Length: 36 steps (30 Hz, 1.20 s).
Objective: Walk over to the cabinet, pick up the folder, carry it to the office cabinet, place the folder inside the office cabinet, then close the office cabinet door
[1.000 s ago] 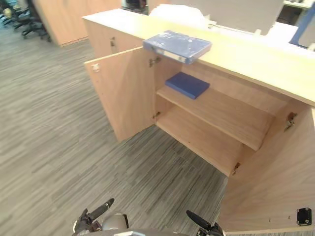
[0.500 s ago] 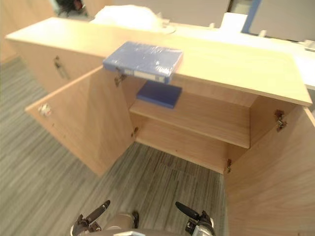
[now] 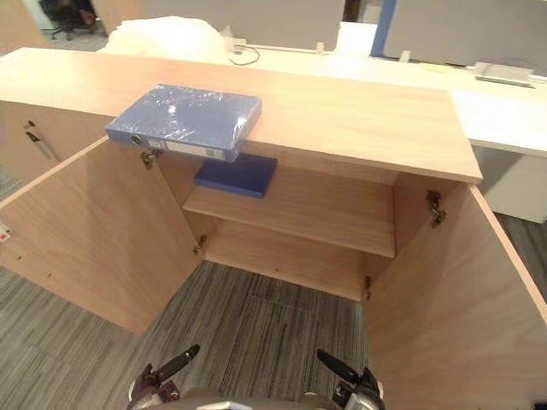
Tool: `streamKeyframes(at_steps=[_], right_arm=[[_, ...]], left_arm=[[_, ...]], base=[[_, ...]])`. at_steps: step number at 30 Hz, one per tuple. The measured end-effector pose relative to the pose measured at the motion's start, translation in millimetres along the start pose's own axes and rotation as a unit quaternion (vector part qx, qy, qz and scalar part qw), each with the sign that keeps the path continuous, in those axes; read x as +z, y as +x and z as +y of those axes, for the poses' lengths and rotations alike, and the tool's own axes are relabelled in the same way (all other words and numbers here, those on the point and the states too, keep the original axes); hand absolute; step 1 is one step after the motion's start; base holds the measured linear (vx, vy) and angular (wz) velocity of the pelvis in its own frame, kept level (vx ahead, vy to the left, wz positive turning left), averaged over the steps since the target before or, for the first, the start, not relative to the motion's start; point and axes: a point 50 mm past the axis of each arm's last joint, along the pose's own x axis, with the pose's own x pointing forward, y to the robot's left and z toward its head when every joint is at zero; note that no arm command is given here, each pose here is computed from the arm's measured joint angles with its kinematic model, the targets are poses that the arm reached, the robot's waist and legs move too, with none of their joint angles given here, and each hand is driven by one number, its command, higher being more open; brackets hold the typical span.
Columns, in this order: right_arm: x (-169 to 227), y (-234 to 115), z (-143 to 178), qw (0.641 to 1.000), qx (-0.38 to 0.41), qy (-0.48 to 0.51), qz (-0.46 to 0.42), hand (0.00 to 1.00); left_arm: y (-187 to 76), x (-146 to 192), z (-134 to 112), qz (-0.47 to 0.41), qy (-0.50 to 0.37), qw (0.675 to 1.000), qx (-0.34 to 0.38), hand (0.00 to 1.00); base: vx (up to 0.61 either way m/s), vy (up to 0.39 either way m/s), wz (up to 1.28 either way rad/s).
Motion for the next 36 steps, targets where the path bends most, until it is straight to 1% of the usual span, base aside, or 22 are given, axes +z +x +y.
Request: streamKeyframes(at_steps=[4, 8, 10, 12, 14, 16, 19, 20, 21, 23, 25, 26, 28, 31, 32, 33, 34, 35, 36], right_arm=[[-0.2, 0.2, -1.8, 1.000, 0.001, -0.020, -0.001, 1.00], [-0.2, -1.1, 9.3, 0.997, 0.024, -0.068, -0.004, 1.00], [0.7, -3.2, 20.8, 0.997, 0.038, -0.065, -0.005, 1.00], [2.9, -2.7, 18.0, 0.998, 0.034, -0.061, -0.008, 1.00], [-5.5, -6.6, 29.5, 0.997, 0.050, -0.056, 0.003, 1.00], [-5.2, -6.7, 31.4, 0.996, 0.061, -0.060, 0.004, 1.00], [-2.9, -6.7, 31.1, 0.996, 0.064, -0.055, -0.002, 1.00], [-8.2, -6.9, 25.5, 0.997, 0.057, -0.049, 0.004, 1.00], [-12.3, -7.2, 22.3, 0.998, 0.053, -0.045, 0.010, 1.00], [-14.1, -7.1, 18.3, 0.998, 0.049, -0.046, 0.012, 1.00], [-11.9, -5.2, 10.1, 0.998, 0.039, -0.050, 0.009, 1.00], [-12.2, -5.0, 8.0, 0.998, 0.037, -0.052, 0.009, 1.00], [-15.1, -5.1, 0.3, 0.998, 0.032, -0.059, 0.010, 1.00], [-23.2, -6.0, -7.6, 0.996, 0.028, -0.082, 0.021, 1.00], [-23.1, -5.8, -9.4, 0.996, 0.026, -0.083, 0.022, 1.00], [-23.1, -5.7, -9.3, 0.996, 0.026, -0.084, 0.023, 1.00], [-23.2, -5.7, -9.3, 0.996, 0.026, -0.088, 0.023, 1.00], [-23.0, -5.7, -8.9, 0.995, 0.027, -0.092, 0.022, 1.00], [-22.7, -5.8, -8.2, 0.994, 0.027, -0.100, 0.020, 1.00]], left_arm=[[-1.2, -4.2, 10.6, 0.007, -0.037, 0.999, 0.018, 1.00], [-3.0, -13.8, 26.0, 0.018, -0.031, 0.999, 0.027, 1.00], [-3.7, -17.0, 27.4, 0.023, -0.041, 0.999, 0.022, 1.00], [-5.7, -26.9, 28.0, 0.041, -0.036, 0.998, 0.014, 1.00], [-1.7, -17.7, 32.4, 0.030, -0.044, 0.998, 0.012, 1.00], [-1.2, -16.3, 29.6, 0.029, -0.052, 0.998, 0.005, 1.00], [-0.4, -10.1, 17.7, 0.020, -0.022, 0.999, -0.029, 1.00], [-0.5, -5.5, 5.7, 0.013, -0.006, 0.998, -0.057, 1.00], [-1.2, -3.3, 0.3, 0.009, -0.007, 0.998, -0.066, 1.00], [-5.6, 7.6, -17.6, -0.013, -0.041, 0.994, -0.101, 1.00], [-14.9, 23.6, -41.9, -0.040, -0.089, 0.984, -0.152, 1.00], [-17.5, 28.5, -46.1, -0.049, -0.097, 0.981, -0.164, 1.00], [-31.8, 51.3, -56.6, -0.099, -0.120, 0.966, -0.204, 1.00], [-48.5, 76.6, -58.6, -0.164, -0.121, 0.953, -0.223, 1.00], [-55.7, 88.3, -57.0, -0.202, -0.102, 0.949, -0.218, 1.00], [-58.5, 93.1, -56.7, -0.223, -0.078, 0.949, -0.209, 1.00], [-65.1, 102.7, -55.8, -0.265, -0.029, 0.946, -0.186, 1.00], [-68.7, 107.3, -54.5, -0.287, -0.003, 0.942, -0.172, 1.00], [-74.6, 114.7, -51.0, -0.324, 0.035, 0.934, -0.143, 1.00]], base=[[0.20, -0.130, 0.07], [0.33, 0.075, -0.77], [0.41, 0.219, -0.73], [0.40, 0.246, -0.28], [0.27, 0.096, 0.01], [0.25, 0.106, -0.20], [0.10, 0.019, -0.12], [0.03, -0.071, 0.08], [0.04, -0.119, 0.09], [0.01, -0.099, -0.01], [-0.03, -0.089, 0.11], [-0.04, -0.073, 0.11], [-0.04, -0.051, 0.03], [-0.04, -0.023, -0.05], [-0.04, -0.011, -0.05], [-0.04, -0.011, -0.03], [-0.04, -0.010, 0.04], [-0.04, -0.014, 0.05], [-0.03, -0.012, 0.04]])
